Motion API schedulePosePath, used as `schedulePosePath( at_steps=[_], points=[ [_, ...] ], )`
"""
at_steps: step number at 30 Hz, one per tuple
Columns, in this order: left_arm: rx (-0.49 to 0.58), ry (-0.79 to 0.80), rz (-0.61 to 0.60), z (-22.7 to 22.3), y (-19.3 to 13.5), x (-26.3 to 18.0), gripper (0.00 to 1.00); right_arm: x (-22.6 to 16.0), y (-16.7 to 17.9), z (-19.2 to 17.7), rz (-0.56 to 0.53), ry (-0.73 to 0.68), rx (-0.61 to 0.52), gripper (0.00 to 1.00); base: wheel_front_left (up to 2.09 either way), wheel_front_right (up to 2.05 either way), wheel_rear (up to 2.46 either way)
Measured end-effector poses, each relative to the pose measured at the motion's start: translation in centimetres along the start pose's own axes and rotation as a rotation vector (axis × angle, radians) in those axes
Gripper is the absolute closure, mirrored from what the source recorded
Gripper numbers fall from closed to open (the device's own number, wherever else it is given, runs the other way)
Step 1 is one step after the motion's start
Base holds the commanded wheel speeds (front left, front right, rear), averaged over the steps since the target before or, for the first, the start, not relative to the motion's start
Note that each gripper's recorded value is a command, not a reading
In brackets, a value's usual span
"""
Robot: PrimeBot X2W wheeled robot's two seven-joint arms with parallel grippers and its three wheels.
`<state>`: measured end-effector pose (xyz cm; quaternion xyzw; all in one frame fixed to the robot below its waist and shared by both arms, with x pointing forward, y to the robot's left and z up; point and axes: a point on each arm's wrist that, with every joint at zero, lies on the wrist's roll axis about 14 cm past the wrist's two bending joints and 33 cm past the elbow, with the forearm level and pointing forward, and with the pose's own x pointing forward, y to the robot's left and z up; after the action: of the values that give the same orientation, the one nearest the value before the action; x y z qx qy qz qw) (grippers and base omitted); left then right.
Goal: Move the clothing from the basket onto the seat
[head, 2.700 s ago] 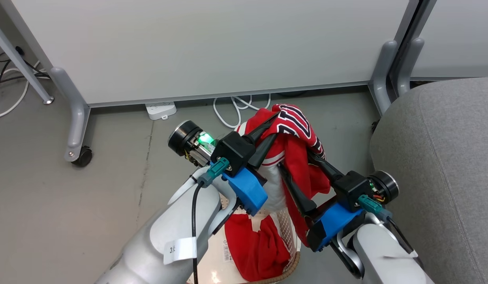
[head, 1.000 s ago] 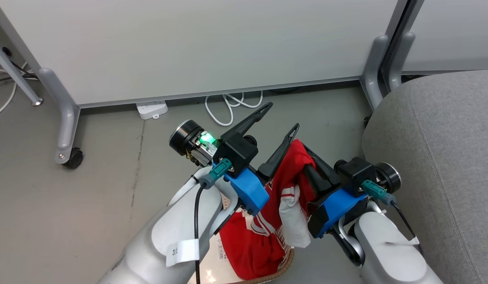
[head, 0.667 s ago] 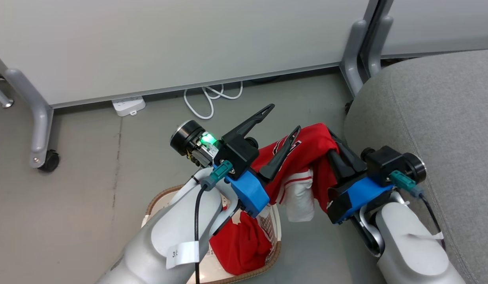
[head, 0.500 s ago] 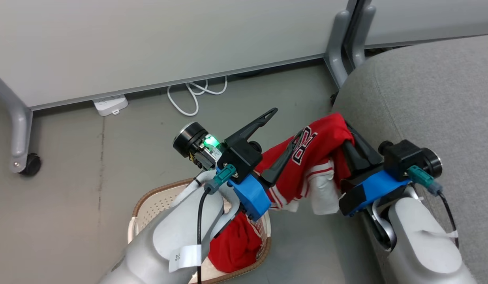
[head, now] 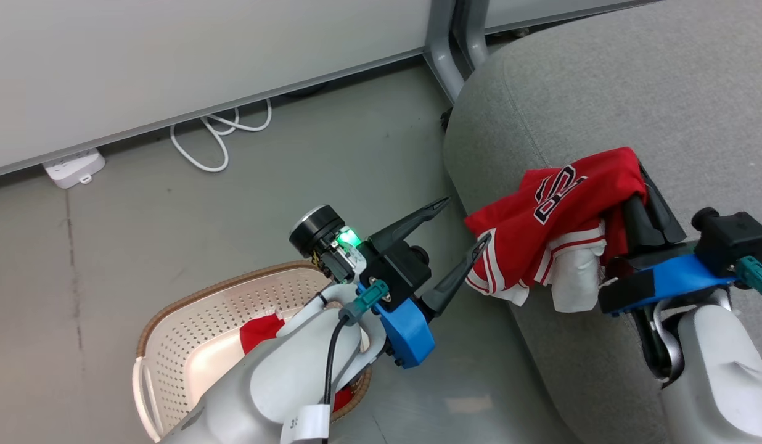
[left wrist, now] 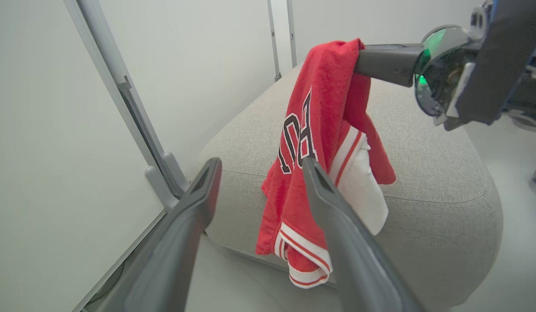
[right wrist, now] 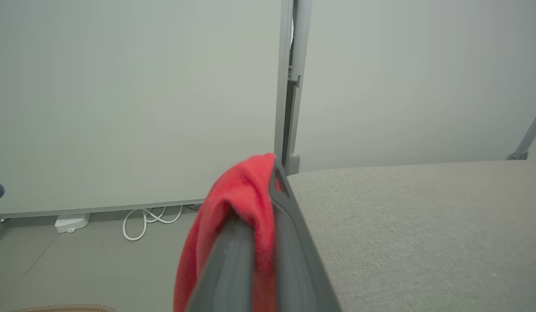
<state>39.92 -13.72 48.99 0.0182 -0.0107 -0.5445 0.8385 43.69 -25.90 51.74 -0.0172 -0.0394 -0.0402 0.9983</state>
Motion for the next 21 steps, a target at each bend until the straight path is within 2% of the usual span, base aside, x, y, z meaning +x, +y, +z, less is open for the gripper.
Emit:
schedulePosePath(
  at_steps=[9,21],
  points=[
    [-0.029,-0.003,-0.127,-0.9,-3.5,1.7,0.00,-3.2,-5.5,-0.8,-0.168,0.029,-0.015,1.00,0.00,0.00,0.00],
    [-0.052,-0.002,-0.160,-1.5,-4.3,2.3,0.00,-4.6,-6.3,-2.0,-0.210,0.064,-0.012,1.00,0.00,0.00,0.00]
  ],
)
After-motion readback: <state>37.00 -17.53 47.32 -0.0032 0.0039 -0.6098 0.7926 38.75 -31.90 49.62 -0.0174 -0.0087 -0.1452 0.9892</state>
